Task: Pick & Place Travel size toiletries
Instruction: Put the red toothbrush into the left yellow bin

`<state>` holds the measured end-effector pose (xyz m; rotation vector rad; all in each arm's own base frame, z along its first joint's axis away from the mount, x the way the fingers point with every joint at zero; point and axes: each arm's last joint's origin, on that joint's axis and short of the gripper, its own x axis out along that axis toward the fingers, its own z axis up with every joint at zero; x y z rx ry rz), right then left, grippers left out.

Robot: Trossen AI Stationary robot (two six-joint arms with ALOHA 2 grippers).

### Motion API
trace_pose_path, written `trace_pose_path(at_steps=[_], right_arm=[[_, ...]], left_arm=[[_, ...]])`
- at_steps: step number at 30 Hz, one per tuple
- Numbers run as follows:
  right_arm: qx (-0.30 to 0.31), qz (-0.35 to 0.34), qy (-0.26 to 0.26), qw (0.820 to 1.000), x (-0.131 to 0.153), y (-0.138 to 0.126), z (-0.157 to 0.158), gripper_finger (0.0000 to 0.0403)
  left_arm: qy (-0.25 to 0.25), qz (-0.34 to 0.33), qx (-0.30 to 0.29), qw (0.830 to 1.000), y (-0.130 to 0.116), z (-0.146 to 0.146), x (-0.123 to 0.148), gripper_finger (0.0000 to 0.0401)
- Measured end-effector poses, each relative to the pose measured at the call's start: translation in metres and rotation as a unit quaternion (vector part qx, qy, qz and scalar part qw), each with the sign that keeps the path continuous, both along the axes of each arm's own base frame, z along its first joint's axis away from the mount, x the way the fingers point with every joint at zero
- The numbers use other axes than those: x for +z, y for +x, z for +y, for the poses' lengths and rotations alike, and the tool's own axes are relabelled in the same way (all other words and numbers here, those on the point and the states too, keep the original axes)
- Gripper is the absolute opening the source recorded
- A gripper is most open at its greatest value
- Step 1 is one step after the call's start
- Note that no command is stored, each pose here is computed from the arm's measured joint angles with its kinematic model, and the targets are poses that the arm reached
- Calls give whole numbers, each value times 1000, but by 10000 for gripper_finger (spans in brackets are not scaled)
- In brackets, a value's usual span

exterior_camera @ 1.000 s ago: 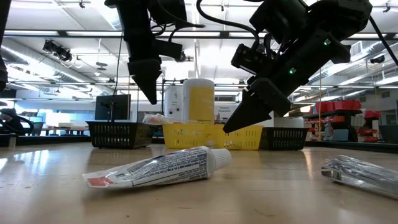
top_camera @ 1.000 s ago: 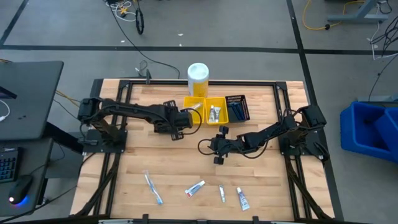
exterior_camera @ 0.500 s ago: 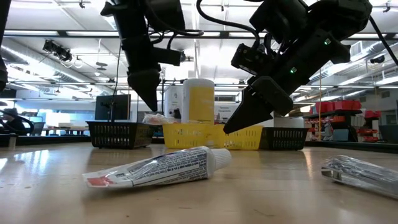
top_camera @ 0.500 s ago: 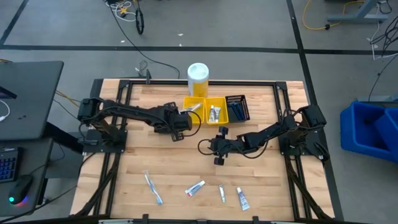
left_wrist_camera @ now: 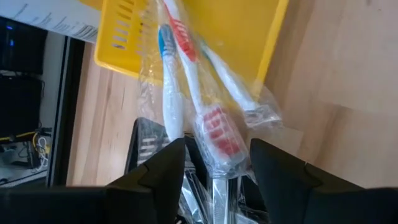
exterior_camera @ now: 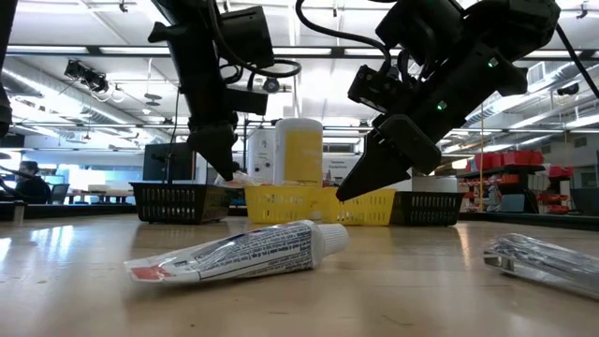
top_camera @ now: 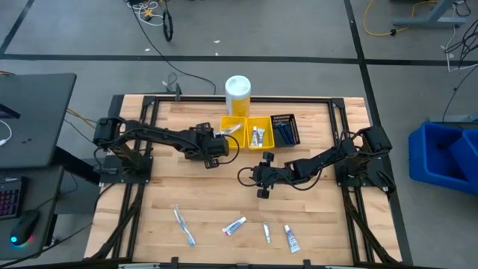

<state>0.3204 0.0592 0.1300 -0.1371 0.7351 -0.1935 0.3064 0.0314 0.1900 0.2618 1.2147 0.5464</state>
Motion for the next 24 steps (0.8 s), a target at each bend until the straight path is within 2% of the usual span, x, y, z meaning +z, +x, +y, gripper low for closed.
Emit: trace_pose_path(at_steps=[14, 24], right_arm=[[1, 0, -1, 1000, 0, 0, 0, 144], [3, 0, -3, 1000, 0, 0, 0, 145]], left_arm=[[-26, 8, -4, 1000, 5, 3, -11, 191], [-16, -7, 22, 1000, 6, 11, -11, 232]])
